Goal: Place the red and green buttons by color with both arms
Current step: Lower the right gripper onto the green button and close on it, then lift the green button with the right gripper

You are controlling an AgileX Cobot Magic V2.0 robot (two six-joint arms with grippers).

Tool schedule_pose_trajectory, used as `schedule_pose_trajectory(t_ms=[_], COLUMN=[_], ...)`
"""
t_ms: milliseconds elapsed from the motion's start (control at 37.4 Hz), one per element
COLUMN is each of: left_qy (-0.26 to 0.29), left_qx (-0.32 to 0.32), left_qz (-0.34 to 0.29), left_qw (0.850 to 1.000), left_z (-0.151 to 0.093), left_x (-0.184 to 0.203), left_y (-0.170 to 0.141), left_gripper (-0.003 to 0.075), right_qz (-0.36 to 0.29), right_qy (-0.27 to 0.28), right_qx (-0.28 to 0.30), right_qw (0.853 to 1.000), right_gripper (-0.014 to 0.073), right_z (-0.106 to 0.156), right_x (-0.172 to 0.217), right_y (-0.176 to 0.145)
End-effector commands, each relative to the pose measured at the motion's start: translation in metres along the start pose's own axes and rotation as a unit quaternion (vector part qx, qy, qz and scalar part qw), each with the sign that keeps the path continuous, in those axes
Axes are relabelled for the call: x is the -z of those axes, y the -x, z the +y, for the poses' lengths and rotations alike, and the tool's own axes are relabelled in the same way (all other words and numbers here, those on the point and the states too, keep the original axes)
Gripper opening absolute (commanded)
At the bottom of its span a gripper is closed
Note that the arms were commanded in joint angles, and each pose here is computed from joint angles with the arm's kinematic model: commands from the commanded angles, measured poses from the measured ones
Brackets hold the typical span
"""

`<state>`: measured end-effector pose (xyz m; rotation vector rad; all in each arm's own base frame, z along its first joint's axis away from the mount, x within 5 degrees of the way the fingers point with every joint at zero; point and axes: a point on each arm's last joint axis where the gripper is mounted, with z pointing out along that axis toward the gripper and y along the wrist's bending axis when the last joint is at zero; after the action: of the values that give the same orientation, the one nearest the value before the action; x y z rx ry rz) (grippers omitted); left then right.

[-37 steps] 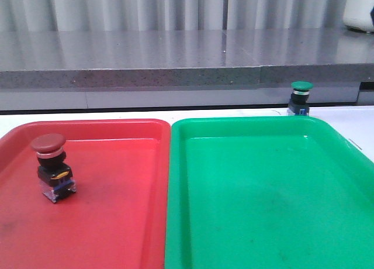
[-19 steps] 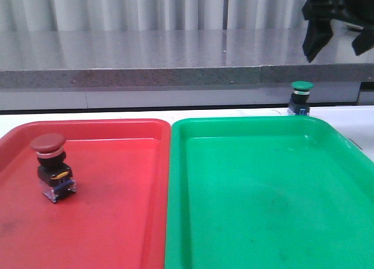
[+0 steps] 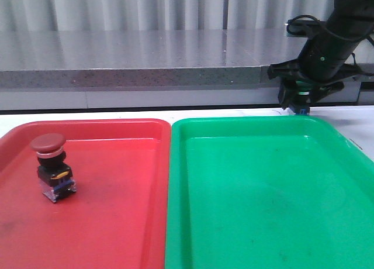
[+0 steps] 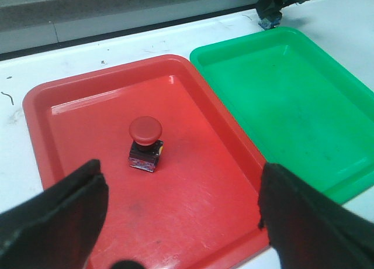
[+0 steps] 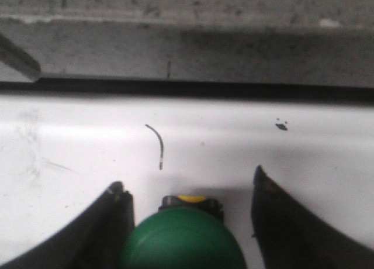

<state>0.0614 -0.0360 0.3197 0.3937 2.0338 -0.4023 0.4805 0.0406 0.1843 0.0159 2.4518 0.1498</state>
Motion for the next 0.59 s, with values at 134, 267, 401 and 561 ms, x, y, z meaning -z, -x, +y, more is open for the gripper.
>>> schedule_pose_trajectory(t_ms=[134,267,401,561], left_qy=[-0.004,-0.004,-0.004,-0.004], left_qx=[0.010,0.010,0.010,0.010], left_qz=[-0.048,-0.048,-0.048,-0.048], left_qw=[0.999,0.999,0.999,0.999], left_z=[-0.001,-0.001,-0.001,-0.001], left_x=[0.004,0.004,0.004,0.004], left_y=[0.014,0.014,0.014,0.014], left_gripper=[0.0526,0.0526,0.0526,0.0526], right_qz=[-0.073,-0.083,-0.101,-0.109], right_qy=[0.015,0.018,0.022,0.028], right_qx=[-0.006,-0.004,-0.001,0.007], right_qw=[0.997,0.996,0.995,0.994], right_gripper=[0.0256,0.0256,0.0256,0.0256], right_z=[0.008,0.010,0.013,0.019], right_x=[0.039,0.058,0.087,0.128], right_y=[0.033,0.040,0.049,0.053])
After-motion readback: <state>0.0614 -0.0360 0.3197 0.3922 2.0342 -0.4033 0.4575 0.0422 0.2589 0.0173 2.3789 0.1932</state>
